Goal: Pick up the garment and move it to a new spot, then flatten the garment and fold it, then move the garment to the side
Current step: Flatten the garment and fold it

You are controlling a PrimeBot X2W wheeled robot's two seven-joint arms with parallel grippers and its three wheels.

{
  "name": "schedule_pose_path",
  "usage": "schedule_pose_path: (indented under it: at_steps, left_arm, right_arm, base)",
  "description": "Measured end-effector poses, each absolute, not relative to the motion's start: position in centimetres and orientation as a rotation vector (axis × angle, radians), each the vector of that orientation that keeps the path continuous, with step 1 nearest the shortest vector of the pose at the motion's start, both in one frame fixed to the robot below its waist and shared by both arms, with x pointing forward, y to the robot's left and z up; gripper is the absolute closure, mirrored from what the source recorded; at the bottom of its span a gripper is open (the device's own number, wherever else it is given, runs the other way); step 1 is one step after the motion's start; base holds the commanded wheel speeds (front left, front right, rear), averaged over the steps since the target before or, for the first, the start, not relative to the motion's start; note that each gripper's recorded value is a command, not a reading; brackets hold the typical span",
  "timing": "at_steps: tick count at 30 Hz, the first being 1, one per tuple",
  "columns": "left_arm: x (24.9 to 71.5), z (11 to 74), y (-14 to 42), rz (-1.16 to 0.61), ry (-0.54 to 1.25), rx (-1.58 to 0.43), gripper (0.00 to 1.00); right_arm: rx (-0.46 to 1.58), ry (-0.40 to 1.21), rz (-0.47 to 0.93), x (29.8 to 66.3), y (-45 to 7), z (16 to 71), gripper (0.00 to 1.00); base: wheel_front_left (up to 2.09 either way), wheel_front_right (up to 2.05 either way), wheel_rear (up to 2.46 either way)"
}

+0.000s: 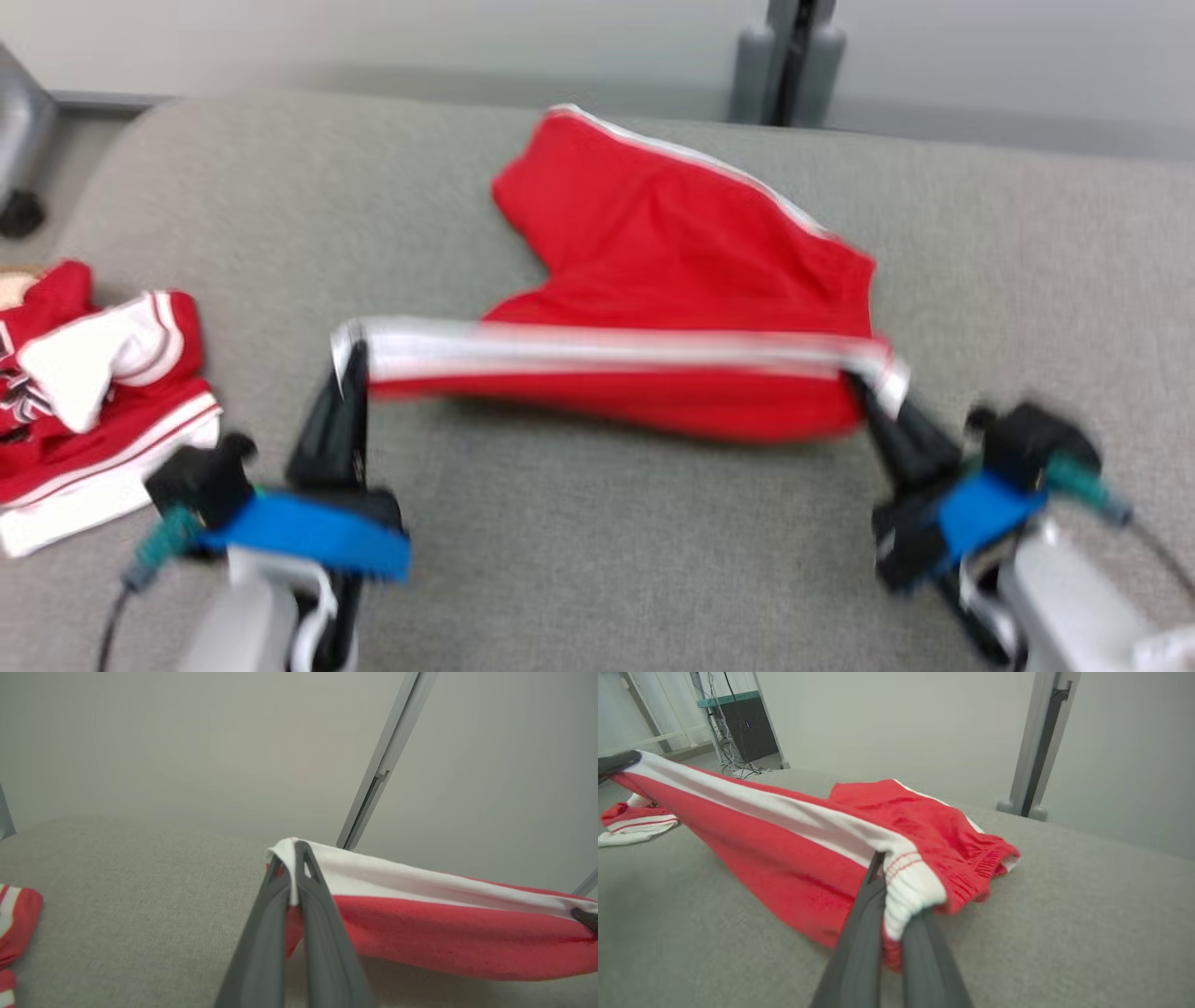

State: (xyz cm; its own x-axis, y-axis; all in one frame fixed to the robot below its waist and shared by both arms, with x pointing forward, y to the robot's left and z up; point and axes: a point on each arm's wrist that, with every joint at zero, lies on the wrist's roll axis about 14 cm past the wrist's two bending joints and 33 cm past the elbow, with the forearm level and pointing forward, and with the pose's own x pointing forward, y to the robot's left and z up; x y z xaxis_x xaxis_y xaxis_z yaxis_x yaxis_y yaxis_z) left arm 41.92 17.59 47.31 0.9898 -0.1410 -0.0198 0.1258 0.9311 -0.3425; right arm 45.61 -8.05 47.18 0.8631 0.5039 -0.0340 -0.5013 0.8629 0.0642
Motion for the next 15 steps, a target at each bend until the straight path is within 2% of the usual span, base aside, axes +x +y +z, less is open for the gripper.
schedule_pose_path:
  at_steps: [8,12,15]
  left_arm:
    - [33.0,42.8,17.9,-0.041,0.181,-0.418,1.00]
    - [30.0,41.7,18.7,0.006,0.210,-0.429,1.00]
    - [29.6,41.9,18.5,-0.008,0.209,-0.415,1.00]
  right_arm:
    - [0.155,0.230,0.585,34.6,-6.2,42.7,1.00]
    - [0.183,0.252,0.598,31.3,-5.9,42.6,1.00]
    - [0.219,0.224,0.564,31.3,-6.6,43.6,1.00]
  base:
    - [0.00,0.00,0.00]
    - [0.00,0.00,0.00]
    - [0.00,0.00,0.00]
